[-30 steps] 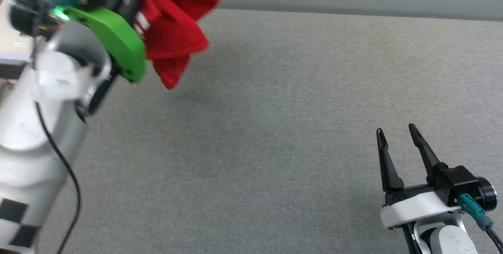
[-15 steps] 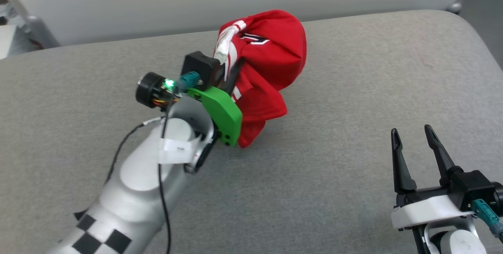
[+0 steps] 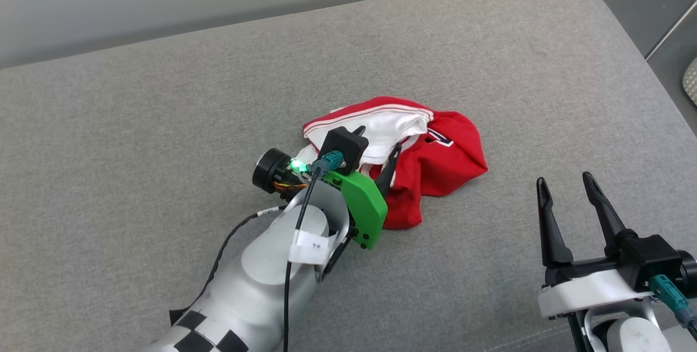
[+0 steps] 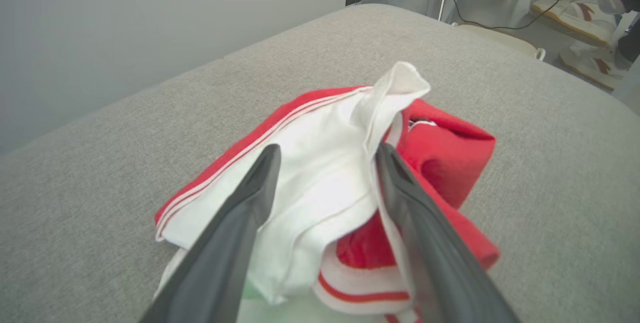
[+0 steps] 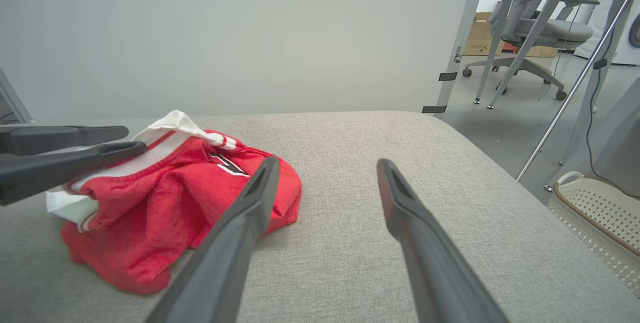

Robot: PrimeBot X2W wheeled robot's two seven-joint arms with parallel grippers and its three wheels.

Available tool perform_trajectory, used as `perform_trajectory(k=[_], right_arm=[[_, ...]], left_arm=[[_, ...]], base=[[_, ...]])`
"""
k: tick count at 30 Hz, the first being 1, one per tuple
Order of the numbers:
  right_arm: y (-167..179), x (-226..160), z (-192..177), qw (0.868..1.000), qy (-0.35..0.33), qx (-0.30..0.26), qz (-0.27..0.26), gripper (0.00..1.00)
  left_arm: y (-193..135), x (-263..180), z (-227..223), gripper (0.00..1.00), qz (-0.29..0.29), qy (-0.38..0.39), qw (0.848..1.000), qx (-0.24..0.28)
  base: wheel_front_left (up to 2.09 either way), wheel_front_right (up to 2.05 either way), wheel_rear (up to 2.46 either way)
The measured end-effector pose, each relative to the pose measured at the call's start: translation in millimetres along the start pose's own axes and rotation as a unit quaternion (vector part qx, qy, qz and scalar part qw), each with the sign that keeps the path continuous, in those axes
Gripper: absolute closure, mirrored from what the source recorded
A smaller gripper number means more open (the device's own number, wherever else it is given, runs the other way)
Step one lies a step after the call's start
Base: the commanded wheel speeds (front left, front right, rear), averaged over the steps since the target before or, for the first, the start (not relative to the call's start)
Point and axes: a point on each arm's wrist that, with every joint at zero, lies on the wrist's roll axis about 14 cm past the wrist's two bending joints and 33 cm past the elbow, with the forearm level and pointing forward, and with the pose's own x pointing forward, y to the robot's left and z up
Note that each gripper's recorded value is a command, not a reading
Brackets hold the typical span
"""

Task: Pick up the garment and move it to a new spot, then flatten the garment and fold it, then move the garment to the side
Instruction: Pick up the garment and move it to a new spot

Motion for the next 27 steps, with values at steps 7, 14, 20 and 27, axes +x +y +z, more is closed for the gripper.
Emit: perform_trajectory(k=[7, 14, 20, 27], right_arm=[[8, 4, -2, 1.000, 0.001, 0.006, 0.011, 0.00], [24, 6, 5, 0.999, -0.013, 0.017, 0.037, 0.00], [45, 4, 14, 0.997, -0.028, 0.027, 0.069, 0.00], [65, 0, 27, 0.993, -0.048, 0.036, 0.100, 0.00]], left_arm=[[0, -6, 16, 0.00, 0.002, -0.038, 0.999, -0.011], [26, -31, 61, 0.00, 0.056, -0.100, 0.993, -0.007], [81, -89, 92, 0.00, 0.154, -0.154, 0.976, 0.003], [93, -166, 72, 0.00, 0.216, -0.167, 0.962, 0.013]], base=[[0.00, 0.00, 0.00], [0.00, 0.00, 0.00], [0.00, 0.00, 0.00], [0.00, 0.00, 0.00]])
